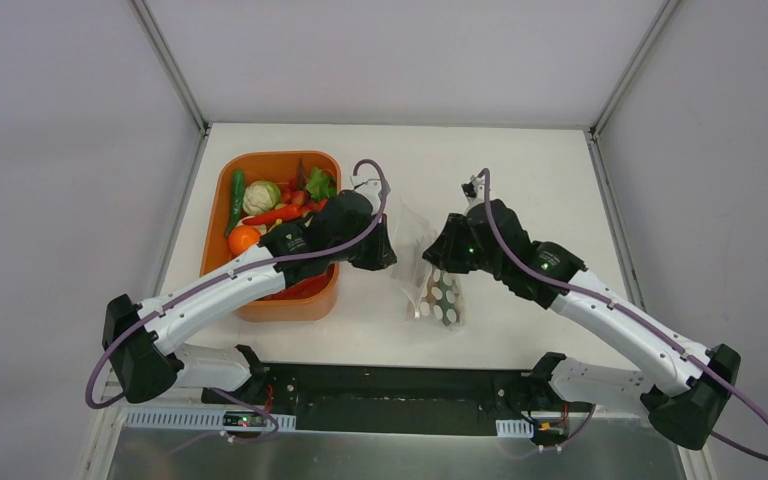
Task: Place the food in the zip-top bag and seal the zipper
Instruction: Adjust the zipper food storage bag at the center of the board.
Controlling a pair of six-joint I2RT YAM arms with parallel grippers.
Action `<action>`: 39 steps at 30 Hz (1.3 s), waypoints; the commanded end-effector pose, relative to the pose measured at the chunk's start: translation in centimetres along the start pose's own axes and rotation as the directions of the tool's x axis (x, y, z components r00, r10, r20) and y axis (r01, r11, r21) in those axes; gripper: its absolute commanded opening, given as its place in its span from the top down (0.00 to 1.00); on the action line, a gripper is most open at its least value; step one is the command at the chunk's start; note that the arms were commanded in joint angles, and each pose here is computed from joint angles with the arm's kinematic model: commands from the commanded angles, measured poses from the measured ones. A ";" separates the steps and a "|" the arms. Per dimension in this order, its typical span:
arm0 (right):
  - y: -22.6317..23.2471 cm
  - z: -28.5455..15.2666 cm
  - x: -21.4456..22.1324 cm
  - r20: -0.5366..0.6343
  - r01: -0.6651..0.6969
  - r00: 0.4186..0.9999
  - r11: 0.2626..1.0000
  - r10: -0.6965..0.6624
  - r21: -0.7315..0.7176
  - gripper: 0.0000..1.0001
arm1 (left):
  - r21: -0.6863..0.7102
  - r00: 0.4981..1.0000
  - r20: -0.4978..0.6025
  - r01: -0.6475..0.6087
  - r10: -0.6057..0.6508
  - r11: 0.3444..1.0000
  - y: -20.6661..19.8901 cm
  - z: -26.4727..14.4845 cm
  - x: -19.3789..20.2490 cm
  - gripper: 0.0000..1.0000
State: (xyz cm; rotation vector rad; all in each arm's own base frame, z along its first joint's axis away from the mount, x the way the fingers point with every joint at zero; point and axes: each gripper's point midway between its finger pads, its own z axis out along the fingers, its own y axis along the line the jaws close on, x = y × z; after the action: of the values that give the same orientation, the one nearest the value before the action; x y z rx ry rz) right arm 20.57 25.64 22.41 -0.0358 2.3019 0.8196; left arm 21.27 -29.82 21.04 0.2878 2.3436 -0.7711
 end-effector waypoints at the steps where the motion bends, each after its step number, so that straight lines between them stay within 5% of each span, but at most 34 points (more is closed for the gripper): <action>1: 0.1 -1.5 -1.2 0.017 -0.009 1.000 0.999 0.008 0.042 0.84 | 0.095 0.997 0.083 -0.006 -0.002 0.995 -2.6 -0.5 -2.4 1.00; 5: 0.7 -1.1 -0.7 -0.017 -0.007 1.000 1.000 0.007 0.014 0.85 | 0.104 0.995 0.096 -0.019 0.009 0.994 -2.8 -0.8 -2.7 1.00; 9: 1.8 -0.7 -0.3 -0.040 -0.010 0.999 0.999 0.009 -0.036 1.00 | 0.057 0.995 0.094 -0.052 0.046 0.997 -2.0 -1.3 -2.8 1.00; 15: 1.8 -2.5 -1.3 0.035 -0.017 0.999 0.998 0.019 -0.058 1.00 | -0.133 0.989 0.115 -0.072 0.088 0.988 1.9 -2.0 -3.2 1.00; 27: 0.0 -4.2 -2.2 0.088 -0.021 0.996 0.999 0.018 0.032 1.00 | -0.129 0.988 0.130 -0.068 0.084 0.989 1.7 -1.5 -4.3 0.99; 33: 1.1 -4.4 -3.0 0.133 -0.037 0.990 0.999 0.041 -0.029 1.00 | -0.109 0.985 0.156 -0.060 0.076 0.992 1.4 -2.0 -5.7 0.82; 39: 1.3 -3.8 -3.2 0.142 -0.058 0.988 0.998 0.062 -0.034 1.00 | -0.068 0.986 0.149 -0.066 0.076 0.996 0.4 -3.0 -6.1 0.45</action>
State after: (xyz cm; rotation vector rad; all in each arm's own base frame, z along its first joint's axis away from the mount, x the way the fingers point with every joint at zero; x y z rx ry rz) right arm 19.84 23.32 25.27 0.0366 2.2410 0.8006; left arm 24.75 -27.42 24.39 0.2557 2.2349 -0.6090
